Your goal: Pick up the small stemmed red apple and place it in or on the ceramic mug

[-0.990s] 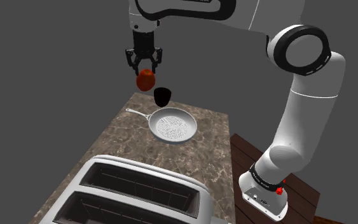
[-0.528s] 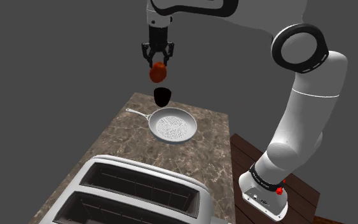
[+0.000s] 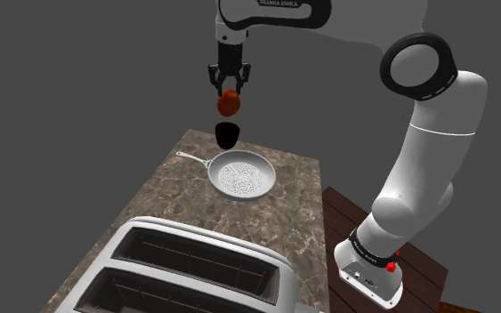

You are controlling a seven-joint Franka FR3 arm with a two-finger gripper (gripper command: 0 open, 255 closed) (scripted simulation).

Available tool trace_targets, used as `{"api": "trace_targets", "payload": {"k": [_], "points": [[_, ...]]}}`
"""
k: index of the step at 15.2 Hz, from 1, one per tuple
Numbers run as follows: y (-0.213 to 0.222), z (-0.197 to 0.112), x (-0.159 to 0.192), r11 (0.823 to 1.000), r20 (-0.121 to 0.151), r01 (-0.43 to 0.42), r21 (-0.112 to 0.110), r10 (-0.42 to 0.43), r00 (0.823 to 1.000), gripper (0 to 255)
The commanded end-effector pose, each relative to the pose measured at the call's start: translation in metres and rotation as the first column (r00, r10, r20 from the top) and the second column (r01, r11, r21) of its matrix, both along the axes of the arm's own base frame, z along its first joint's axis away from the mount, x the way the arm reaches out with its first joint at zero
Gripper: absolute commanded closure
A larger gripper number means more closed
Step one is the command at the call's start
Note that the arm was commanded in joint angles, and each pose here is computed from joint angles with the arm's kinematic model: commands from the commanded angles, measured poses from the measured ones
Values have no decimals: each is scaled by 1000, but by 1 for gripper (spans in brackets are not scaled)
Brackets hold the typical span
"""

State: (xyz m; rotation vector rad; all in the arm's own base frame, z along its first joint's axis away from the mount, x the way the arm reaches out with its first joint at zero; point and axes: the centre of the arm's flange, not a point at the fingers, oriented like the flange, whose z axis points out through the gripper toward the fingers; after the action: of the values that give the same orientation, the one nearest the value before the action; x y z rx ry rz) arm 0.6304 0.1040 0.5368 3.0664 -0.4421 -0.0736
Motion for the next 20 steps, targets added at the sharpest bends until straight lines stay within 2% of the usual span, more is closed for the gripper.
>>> {"api": "trace_targets", "payload": {"k": [1,13,20], "points": [[-1,-10,0,1000,0,0,0,0,1000,255],[-1,-74,0,1000,0,0,0,0,1000,255],[-1,-77,0,1000,0,0,0,0,1000,255]]}}
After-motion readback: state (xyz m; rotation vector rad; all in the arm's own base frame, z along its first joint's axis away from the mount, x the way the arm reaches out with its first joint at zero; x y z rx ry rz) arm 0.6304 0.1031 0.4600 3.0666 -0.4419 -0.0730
